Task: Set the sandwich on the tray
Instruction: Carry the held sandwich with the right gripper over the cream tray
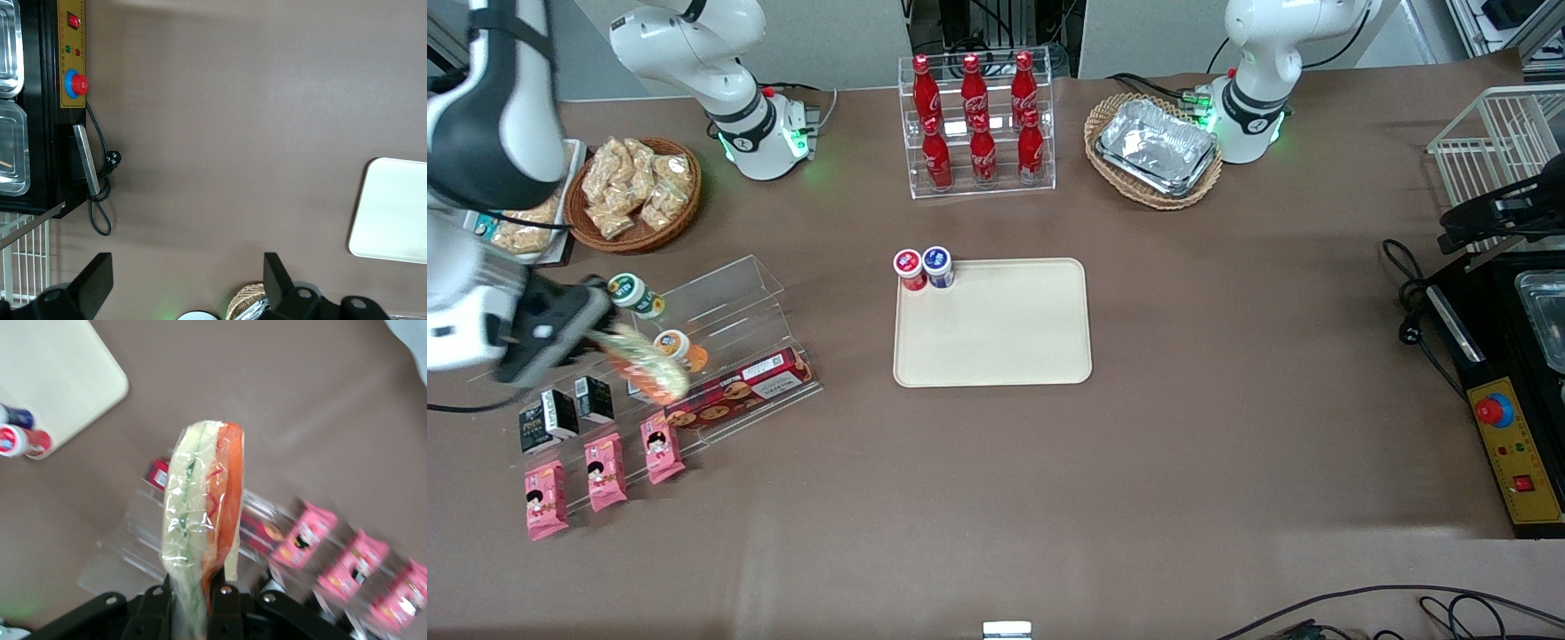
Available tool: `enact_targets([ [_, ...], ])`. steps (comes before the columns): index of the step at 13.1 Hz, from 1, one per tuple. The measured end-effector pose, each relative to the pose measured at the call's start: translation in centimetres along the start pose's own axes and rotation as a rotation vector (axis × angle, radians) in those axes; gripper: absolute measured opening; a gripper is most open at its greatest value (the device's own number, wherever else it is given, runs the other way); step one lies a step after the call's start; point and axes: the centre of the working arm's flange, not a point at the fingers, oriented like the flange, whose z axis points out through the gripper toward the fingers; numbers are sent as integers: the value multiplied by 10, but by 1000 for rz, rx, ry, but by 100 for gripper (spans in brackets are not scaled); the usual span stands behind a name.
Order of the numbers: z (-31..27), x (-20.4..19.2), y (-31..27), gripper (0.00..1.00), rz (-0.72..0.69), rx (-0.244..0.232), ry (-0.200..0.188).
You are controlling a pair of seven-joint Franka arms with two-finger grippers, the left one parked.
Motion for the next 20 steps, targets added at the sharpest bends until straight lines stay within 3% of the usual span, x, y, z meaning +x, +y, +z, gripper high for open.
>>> enact_targets([
  [3, 28, 49, -16, 19, -49, 49, 22],
  [7, 70, 133, -54, 19, -109, 12, 7],
  [11, 139, 210, -102, 19, -203, -55, 4],
  [20, 227, 290, -212, 17, -355, -97, 1],
])
